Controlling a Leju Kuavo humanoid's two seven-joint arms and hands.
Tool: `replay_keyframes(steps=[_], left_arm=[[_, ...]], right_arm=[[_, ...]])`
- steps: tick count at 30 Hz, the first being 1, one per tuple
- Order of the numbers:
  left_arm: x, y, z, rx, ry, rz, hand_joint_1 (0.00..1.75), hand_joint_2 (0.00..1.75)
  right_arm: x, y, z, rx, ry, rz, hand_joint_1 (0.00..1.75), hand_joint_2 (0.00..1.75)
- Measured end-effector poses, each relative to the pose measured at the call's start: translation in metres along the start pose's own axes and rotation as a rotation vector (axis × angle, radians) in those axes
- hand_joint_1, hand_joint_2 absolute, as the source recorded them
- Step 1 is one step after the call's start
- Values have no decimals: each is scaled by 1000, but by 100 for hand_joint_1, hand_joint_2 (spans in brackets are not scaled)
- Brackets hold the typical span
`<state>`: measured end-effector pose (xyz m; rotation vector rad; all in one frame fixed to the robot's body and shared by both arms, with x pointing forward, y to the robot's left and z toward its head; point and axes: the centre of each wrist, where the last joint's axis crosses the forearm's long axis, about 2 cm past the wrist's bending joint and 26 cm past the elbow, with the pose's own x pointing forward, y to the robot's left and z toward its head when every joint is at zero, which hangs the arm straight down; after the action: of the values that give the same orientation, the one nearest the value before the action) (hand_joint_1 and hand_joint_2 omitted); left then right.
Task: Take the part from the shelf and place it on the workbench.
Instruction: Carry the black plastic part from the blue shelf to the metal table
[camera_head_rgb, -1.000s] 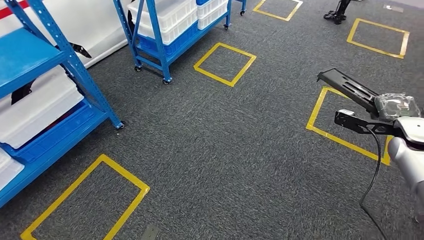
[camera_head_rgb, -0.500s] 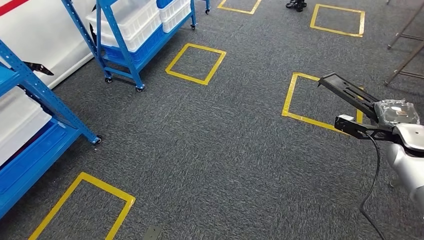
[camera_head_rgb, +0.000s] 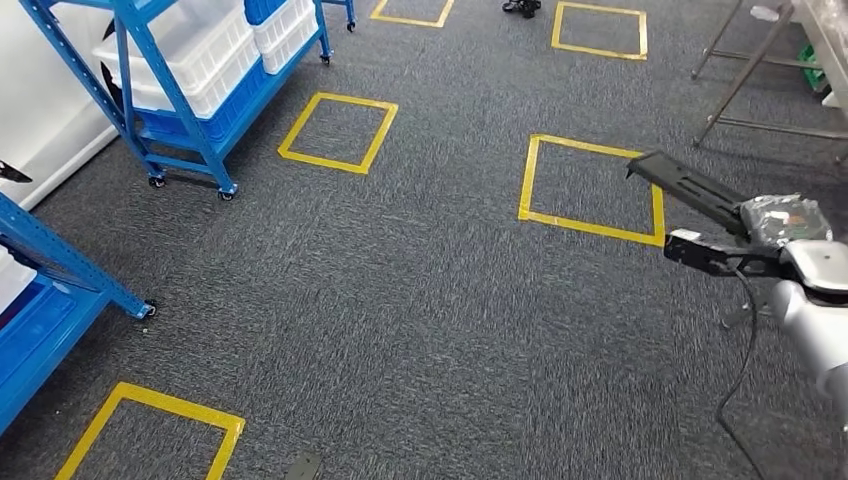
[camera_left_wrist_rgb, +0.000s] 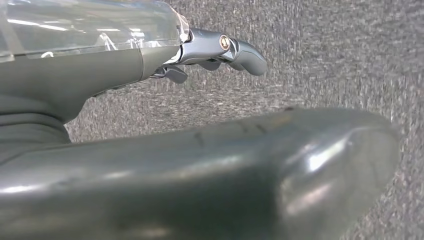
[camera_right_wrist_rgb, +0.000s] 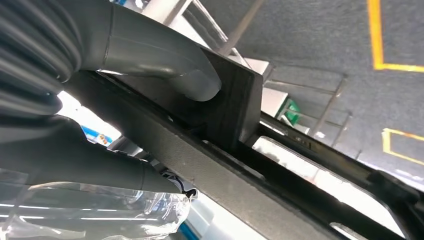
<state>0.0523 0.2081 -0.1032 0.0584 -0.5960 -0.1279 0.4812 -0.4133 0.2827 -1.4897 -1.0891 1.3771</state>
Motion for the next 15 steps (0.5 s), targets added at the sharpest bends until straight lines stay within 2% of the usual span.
replay_keyframes(steps=[10,12,15], left_arm=[[6,-2,-2,-26,2,12,0,0],[8,-2,-3,-30,1,13,0,0],[8,-2,-3,-34,2,15,0,0]], right_arm=[[-21,-9,-1,5,40,39,175,175],[-28,-18,-4,0,55,56,175,175],[-37,-46,-11,-36,72,70,175,175]])
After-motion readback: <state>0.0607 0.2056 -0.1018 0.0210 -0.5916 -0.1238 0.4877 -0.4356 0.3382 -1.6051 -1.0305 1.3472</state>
